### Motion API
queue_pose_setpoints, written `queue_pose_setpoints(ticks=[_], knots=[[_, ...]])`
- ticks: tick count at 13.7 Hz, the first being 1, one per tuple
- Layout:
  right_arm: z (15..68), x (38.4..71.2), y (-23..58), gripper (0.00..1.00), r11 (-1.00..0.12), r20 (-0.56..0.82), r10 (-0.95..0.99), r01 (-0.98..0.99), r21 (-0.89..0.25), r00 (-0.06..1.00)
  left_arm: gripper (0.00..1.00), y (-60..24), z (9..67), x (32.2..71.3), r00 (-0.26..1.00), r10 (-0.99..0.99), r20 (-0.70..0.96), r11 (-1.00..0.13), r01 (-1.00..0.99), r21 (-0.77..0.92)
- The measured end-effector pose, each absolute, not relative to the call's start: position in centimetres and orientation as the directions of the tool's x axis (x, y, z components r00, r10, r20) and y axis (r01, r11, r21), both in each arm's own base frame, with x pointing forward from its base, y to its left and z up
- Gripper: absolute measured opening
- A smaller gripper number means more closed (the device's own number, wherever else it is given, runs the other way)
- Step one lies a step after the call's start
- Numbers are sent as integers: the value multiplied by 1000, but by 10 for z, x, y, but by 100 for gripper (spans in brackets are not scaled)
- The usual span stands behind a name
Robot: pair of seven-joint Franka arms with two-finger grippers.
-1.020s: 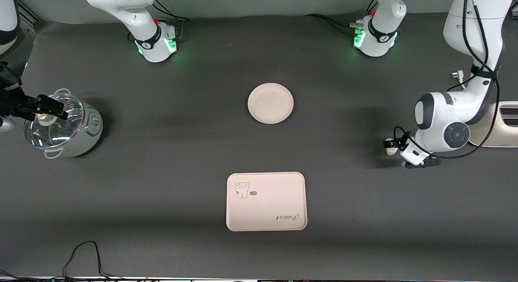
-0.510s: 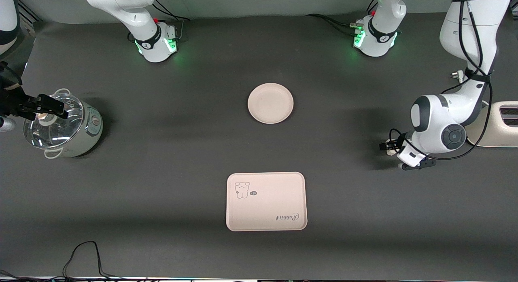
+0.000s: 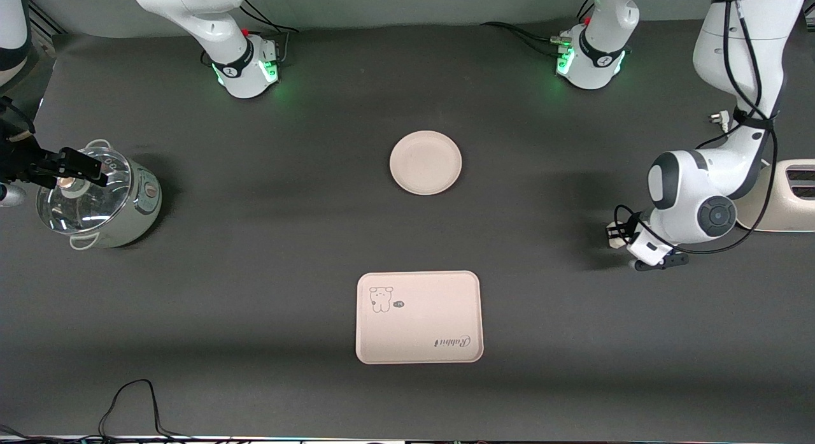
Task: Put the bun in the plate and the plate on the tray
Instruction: 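Lift the bun with the left gripper and carry it over the plate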
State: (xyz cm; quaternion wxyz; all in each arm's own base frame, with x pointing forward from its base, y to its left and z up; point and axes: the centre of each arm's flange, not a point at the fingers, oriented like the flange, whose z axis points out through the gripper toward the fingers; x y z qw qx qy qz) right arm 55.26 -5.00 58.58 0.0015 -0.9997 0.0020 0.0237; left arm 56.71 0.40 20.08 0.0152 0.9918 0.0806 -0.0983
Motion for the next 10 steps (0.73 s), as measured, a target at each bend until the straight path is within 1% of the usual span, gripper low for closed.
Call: queue_pose_setpoints(ticks=[1, 3, 5, 7, 8, 10], knots=[[586, 553, -50, 100, -1000, -47, -4, -4, -3, 999, 37, 6, 220, 571, 968, 159, -196, -986, 165, 16], [586, 552, -50, 100, -1000, -47, -5, -5, -3, 999, 37, 13, 294, 575, 963, 162, -213, -985, 169, 15], [587, 552, -52, 100, -1000, -47, -7, -7, -3, 999, 38, 23, 373, 568, 961, 169, -220, -985, 175, 10], [587, 552, -52, 100, -1000, -47, -8, -8, -3, 999, 41, 39, 449, 549, 963, 187, -193, -981, 193, 11], [587, 552, -52, 100, -1000, -47, -8, -8, -3, 999, 41, 46, 481, 534, 965, 190, -180, -981, 195, 8], [587, 552, -52, 100, -1000, -47, -8, -8, -3, 999, 41, 51, 531, 505, 969, 189, -160, -982, 191, -2]])
